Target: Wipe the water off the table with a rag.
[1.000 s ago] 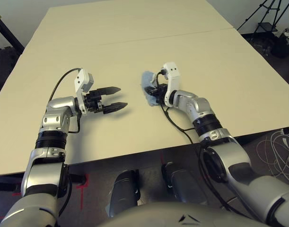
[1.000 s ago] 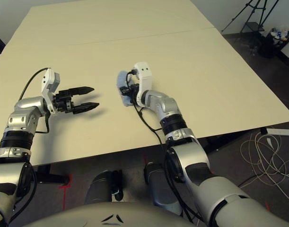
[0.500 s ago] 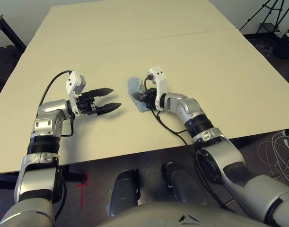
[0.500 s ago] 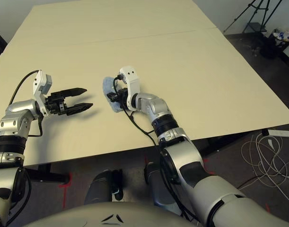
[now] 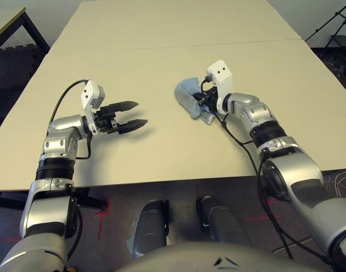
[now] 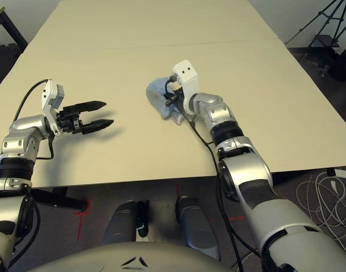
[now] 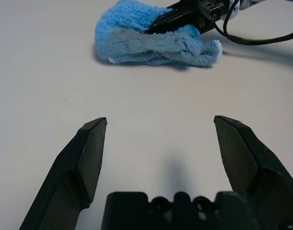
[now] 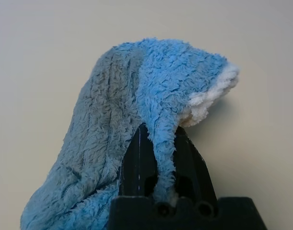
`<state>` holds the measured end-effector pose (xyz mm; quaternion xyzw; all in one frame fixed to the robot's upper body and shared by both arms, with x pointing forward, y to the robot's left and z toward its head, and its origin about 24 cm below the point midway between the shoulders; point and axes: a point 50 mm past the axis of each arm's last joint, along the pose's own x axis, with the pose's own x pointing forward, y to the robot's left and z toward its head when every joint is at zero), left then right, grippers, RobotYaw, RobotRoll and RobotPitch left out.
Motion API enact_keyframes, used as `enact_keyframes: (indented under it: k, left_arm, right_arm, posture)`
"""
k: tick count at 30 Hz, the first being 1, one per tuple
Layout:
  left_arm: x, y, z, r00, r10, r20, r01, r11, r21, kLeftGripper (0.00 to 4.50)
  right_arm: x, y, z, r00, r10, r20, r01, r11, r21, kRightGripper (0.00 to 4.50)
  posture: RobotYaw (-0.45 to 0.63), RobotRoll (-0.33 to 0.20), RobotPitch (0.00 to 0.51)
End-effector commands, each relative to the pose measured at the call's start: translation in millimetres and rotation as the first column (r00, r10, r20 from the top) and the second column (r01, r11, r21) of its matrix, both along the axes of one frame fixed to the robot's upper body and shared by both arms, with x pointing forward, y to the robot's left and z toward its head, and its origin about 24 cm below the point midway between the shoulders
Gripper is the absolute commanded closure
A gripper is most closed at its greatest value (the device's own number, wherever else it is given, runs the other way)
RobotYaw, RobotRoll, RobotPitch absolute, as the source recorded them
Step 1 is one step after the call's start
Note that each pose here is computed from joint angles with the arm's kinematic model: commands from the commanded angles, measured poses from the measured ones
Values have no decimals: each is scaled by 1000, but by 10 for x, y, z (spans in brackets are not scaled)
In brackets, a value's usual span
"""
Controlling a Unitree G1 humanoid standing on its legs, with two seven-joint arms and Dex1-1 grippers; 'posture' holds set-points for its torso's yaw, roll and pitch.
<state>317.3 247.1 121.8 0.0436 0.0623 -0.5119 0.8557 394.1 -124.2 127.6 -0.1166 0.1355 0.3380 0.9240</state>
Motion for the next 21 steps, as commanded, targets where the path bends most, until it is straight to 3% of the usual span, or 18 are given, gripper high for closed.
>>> enact_keyframes:
  k: [1,6,9,14,16,21]
  left_arm:
    - [19,-4,-15,1000,-10,-6,10,1000,16,0]
    - [38,-26,-16,1000,-17,-4,17,1000,11,0]
    - [46,-44,-32,1000,-22,-7,22,1000,8,0]
    - [72,-88,-57,1000,-29,-11,29,1000,-1,0]
    - [83,-105,-61,999,-33,-11,33,999,-5,0]
    - [103,-132,-66,999,-38,-9,38,999,-11,0]
  right_arm:
    - [-25,-225,54,999,-19,41,22,998,-63,4445]
    - [-112,-515,247,996,-76,37,73,995,70,4445]
    - [-197,-699,491,994,-95,48,87,985,150,4445]
    - [-306,-1008,751,986,-155,58,142,973,182,4445]
    - [-324,-1114,757,981,-186,55,175,971,164,4445]
    - [-341,-1386,515,964,-266,-9,266,958,104,4445]
  posture:
    - [-276,0,115]
    - [-286,0,118]
    - [-298,0,120]
    - [-323,0,120]
    - [-323,0,120]
    - [-327,0,119]
